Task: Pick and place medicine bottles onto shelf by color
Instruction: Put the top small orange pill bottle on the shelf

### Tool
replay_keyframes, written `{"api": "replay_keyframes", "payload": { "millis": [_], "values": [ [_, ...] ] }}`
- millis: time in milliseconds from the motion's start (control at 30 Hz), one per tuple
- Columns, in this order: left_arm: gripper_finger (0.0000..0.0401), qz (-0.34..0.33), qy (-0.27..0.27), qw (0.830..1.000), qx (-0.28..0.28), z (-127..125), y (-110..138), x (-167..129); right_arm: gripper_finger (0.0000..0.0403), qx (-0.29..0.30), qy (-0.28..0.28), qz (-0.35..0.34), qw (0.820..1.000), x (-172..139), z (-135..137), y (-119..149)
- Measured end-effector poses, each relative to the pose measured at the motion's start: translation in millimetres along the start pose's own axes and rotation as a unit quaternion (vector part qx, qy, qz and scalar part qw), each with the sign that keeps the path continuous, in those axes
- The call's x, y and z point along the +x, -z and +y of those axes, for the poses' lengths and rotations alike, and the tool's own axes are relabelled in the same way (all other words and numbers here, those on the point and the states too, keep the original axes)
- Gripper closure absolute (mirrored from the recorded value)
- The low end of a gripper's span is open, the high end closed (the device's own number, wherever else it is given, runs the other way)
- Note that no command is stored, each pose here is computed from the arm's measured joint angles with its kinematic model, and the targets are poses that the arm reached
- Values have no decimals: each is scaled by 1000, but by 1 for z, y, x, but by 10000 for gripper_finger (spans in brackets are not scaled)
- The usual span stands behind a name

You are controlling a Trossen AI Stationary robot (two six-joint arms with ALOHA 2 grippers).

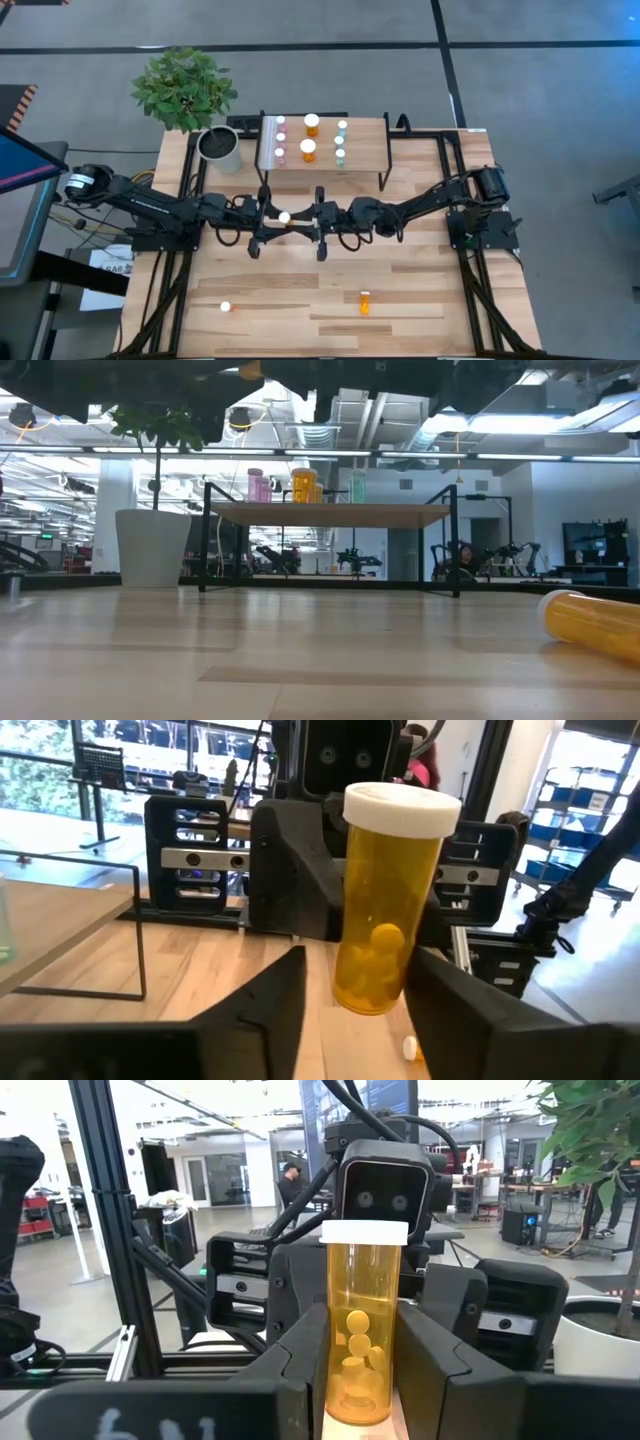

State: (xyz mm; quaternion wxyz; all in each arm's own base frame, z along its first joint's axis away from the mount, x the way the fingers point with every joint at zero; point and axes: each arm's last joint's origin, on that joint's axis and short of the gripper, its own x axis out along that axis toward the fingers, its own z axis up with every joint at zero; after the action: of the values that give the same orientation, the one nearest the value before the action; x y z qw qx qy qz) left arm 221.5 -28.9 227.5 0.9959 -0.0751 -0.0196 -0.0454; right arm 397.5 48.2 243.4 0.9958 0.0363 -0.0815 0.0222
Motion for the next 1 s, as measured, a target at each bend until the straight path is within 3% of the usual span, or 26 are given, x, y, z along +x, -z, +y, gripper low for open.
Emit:
{"api": "replay_keyframes", "payload": {
  "millis": [333,700,1000],
  "values": [
    [329,5,9,1000,-2,-1,1,0,285,17,4,12,1000,0,-2,2],
    [314,12,11,1000,-7,0,2,0,151,45,8,26,999,0,-3,5],
    [319,46,-12,999,-2,5,8,-1,131,48,13,36,998,2,-10,0]
  ]
}}
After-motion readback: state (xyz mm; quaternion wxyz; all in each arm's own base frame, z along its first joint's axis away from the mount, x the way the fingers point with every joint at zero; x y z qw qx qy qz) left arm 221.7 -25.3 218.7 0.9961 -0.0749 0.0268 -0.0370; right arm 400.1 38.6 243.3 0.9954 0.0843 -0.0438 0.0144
